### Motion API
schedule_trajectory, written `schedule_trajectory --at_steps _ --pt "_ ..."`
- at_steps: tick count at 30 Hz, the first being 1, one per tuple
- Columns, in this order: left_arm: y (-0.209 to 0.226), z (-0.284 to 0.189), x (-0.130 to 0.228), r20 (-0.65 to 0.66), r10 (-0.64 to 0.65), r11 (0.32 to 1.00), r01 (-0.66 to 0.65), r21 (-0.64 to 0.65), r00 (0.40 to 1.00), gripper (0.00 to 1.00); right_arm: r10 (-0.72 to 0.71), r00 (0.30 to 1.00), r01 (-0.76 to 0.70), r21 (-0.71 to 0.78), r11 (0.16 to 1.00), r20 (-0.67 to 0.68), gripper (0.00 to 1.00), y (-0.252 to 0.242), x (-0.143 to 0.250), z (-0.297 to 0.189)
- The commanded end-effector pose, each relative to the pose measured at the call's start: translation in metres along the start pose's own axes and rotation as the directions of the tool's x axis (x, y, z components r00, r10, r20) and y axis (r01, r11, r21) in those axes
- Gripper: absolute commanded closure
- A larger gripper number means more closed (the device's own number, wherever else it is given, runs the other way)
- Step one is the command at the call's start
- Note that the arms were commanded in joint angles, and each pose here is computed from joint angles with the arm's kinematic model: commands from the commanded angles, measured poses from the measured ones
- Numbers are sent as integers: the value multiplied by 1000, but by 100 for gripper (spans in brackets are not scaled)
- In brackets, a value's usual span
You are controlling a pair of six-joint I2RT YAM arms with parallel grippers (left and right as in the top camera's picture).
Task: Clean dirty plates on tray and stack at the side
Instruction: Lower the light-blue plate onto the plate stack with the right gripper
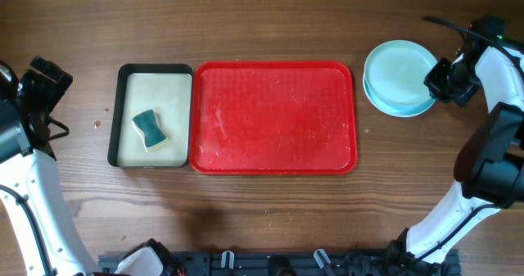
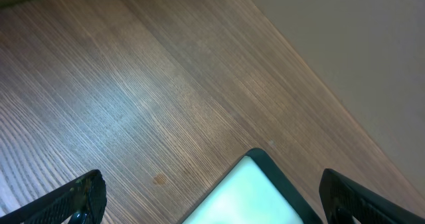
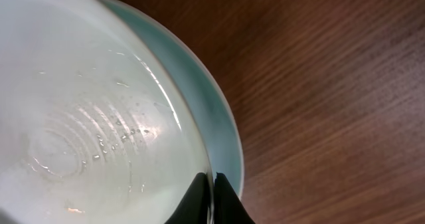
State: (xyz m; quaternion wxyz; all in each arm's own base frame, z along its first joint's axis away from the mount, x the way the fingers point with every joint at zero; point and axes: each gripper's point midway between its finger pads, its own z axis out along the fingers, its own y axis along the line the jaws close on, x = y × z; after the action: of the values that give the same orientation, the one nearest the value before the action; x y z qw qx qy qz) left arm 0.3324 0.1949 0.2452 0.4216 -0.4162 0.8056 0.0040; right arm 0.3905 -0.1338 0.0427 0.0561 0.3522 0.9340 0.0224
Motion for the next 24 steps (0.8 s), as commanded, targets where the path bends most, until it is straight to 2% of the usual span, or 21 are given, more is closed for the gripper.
schedule_trajectory --at_steps 1,2,3,4,9,10,11,13,15,16,21,24 --pt "1 0 -1 1 -1 1000 1 1 1000 0 -11 1000 12 34 999 -9 69 -7 3 2" --pt "1 1 -1 1 -1 1000 1 1 1000 0 -12 1000 13 33 999 -9 55 -7 3 2" --pt "1 1 -1 1 -1 1000 1 1 1000 0 -14 1000 15 26 1000 -12 46 -5 4 2" --pt "1 0 -1 1 -1 1000 1 1 1000 0 -17 1000 17 10 1000 -17 42 -1 5 2" --pt "1 1 -1 1 -1 1000 1 1 1000 0 -103 993 95 -136 986 -55 42 33 18 1" --pt "1 1 -1 1 -1 1000 1 1 1000 0 -134 989 123 -172 977 -56 45 43 20 0" --pt "1 0 -1 1 -1 1000 1 1 1000 0 -173 983 158 -209 965 -54 55 53 24 -1" --pt "1 0 -1 1 -1 1000 1 1 1000 0 -223 974 204 -250 946 -49 68 68 29 -2" --pt "1 1 -1 1 -1 1000 1 1 1000 0 -255 966 237 -249 939 -43 89 80 35 -2" --pt "1 1 -1 1 -1 1000 1 1 1000 0 -270 962 252 -245 936 -42 96 84 38 -2" --pt "1 1 -1 1 -1 1000 1 1 1000 0 -348 937 340 -129 931 -39 96 96 60 12" --pt "1 1 -1 1 -1 1000 1 1 1000 0 -369 929 363 -113 925 -31 96 104 73 26"
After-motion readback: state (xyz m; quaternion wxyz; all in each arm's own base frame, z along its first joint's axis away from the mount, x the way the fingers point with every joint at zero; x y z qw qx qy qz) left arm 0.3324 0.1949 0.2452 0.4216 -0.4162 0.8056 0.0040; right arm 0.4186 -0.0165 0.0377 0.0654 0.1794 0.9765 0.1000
